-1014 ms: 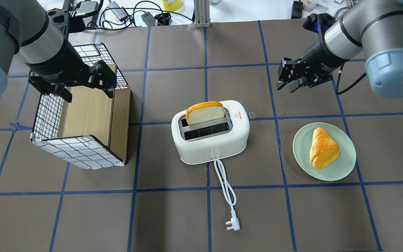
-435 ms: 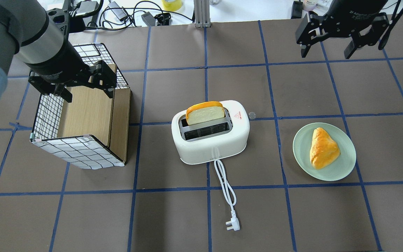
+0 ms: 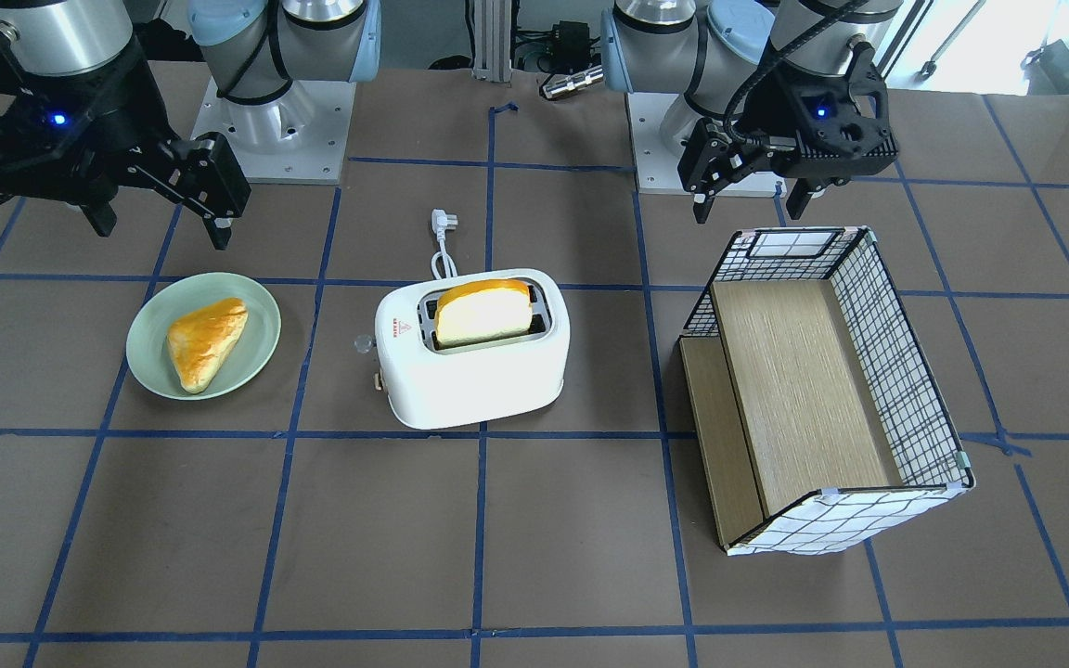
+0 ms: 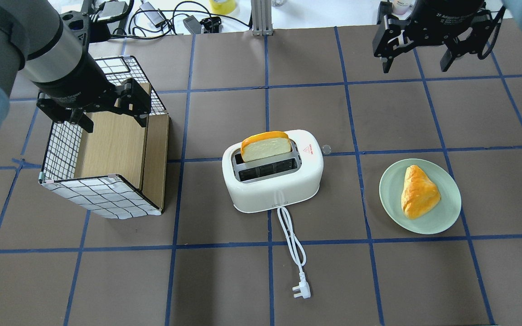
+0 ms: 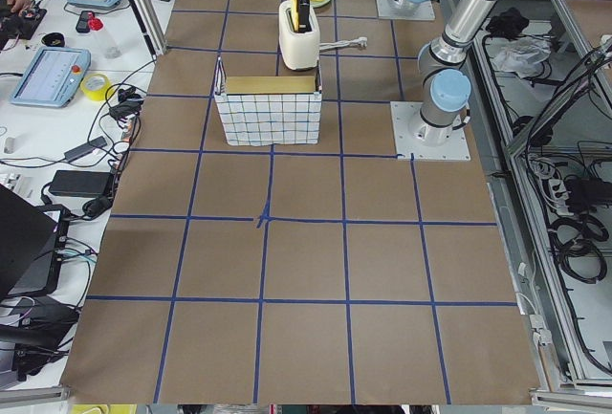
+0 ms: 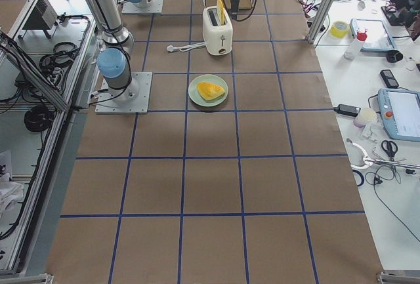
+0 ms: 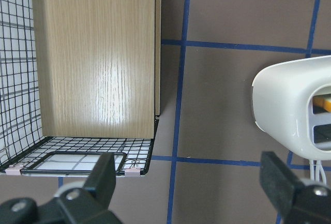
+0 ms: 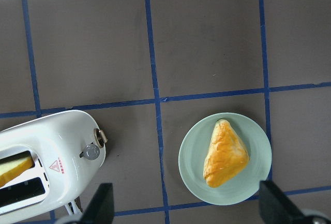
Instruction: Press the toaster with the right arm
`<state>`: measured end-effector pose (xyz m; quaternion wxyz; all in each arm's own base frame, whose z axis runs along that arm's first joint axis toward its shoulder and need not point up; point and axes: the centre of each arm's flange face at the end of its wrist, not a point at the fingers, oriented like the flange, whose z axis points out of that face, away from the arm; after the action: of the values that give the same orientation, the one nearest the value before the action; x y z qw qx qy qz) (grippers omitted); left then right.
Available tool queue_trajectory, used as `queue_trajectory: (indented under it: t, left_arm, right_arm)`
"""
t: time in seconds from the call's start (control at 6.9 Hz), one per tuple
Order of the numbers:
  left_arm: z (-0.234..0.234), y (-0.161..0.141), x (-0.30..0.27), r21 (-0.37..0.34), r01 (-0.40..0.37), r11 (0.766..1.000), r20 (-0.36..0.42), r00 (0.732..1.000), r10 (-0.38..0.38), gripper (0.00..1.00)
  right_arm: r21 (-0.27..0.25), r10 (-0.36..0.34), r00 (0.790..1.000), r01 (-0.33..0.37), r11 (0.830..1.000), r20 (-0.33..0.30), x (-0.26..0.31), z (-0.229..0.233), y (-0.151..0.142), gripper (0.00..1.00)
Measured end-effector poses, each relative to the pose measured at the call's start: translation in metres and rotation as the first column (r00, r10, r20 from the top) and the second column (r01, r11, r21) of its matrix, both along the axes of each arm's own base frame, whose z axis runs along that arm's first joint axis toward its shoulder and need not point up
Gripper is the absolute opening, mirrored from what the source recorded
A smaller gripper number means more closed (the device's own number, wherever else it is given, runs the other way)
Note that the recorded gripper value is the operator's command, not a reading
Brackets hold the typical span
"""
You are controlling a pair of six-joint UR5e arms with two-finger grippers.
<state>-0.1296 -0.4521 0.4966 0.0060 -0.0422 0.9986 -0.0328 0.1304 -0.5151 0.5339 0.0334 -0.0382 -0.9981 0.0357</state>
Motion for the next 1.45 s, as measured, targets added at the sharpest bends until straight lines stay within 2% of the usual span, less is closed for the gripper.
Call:
queue_trajectory:
  t: [1.45]
  left_arm:
    - [0.0000,0.0000,0.0000,0.000,0.000,1.000,0.000,1.000,0.000,1.00]
  right_arm:
    - [-0.002,0.012,1.000,-0.011,1.000,0.022,0.0032,-0.0007,-0.0003,1.00]
